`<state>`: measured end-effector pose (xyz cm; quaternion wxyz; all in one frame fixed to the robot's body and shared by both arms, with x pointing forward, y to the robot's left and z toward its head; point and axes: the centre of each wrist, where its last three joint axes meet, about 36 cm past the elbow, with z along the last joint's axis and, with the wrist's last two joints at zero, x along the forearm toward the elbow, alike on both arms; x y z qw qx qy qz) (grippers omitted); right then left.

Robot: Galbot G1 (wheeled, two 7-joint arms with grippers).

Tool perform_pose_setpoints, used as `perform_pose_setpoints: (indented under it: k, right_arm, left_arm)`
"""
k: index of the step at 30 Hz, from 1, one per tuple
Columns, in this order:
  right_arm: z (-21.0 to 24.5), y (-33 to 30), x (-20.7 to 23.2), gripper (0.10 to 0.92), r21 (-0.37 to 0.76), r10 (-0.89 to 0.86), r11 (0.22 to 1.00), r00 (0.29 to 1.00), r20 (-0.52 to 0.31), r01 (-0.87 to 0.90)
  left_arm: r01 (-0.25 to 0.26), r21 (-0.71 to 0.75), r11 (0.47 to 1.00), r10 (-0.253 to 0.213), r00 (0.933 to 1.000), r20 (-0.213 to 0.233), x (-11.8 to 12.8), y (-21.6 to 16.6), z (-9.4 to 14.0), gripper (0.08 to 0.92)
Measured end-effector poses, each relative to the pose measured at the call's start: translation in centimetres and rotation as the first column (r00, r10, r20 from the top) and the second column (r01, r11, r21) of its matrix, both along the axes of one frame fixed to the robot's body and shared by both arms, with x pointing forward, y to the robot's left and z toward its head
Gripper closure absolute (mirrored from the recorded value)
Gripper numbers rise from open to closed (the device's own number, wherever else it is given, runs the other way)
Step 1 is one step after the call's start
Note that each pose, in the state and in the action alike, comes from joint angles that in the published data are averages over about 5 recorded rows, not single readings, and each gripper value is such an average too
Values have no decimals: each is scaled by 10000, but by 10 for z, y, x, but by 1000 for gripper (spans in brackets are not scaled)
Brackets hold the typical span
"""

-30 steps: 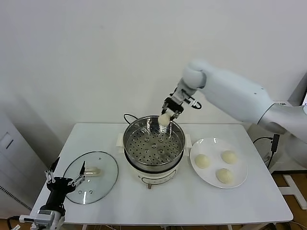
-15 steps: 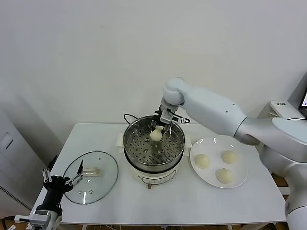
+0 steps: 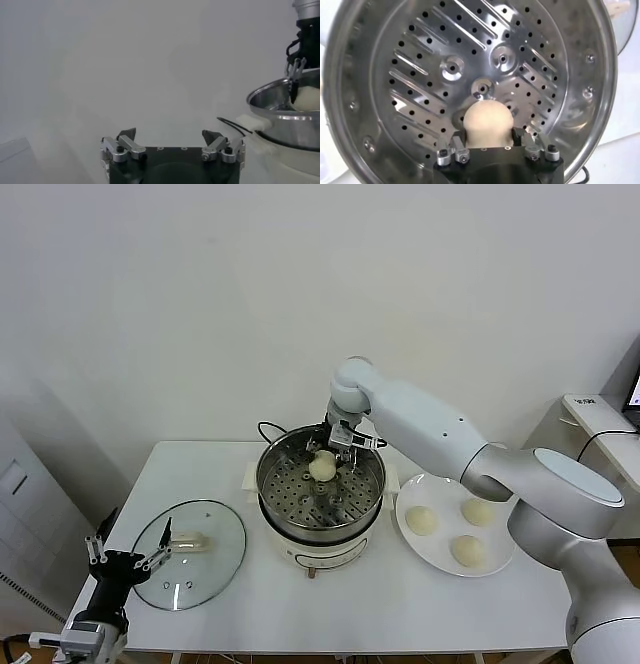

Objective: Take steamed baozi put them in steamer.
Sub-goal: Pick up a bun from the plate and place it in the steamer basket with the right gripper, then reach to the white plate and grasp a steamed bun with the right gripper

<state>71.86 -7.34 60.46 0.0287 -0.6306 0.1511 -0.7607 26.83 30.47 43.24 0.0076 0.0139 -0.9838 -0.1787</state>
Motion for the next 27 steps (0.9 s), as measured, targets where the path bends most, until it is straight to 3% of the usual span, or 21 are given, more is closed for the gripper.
perform_pose_setpoints:
  k: [3,8,13,20,27]
  right_arm:
    - [8,-3,2,217,174,-150,9997,9999,21,150]
    - [37,-18,10,200,920,-1093,9896,9939,-155,1103]
    - [71,-53,20,200,1846,-3142,9258,9431,-1089,3297]
    - [95,-141,38,200,1791,-6308,7096,7277,-2692,6814]
    - [70,-220,36,200,1132,-7904,5101,5166,-3293,8526]
  left_arm:
    - [0,-15,10000,0,10000,-23,0,0,-1,177]
    - [35,-4,10000,-35,10000,18,1,0,-1,177]
    - [23,-52,10000,-23,10000,20,2,1,-2,177]
    - [72,-81,9999,-71,9999,77,3,-1,-2,177]
    - [15,-144,9999,-13,9999,135,4,-5,0,177]
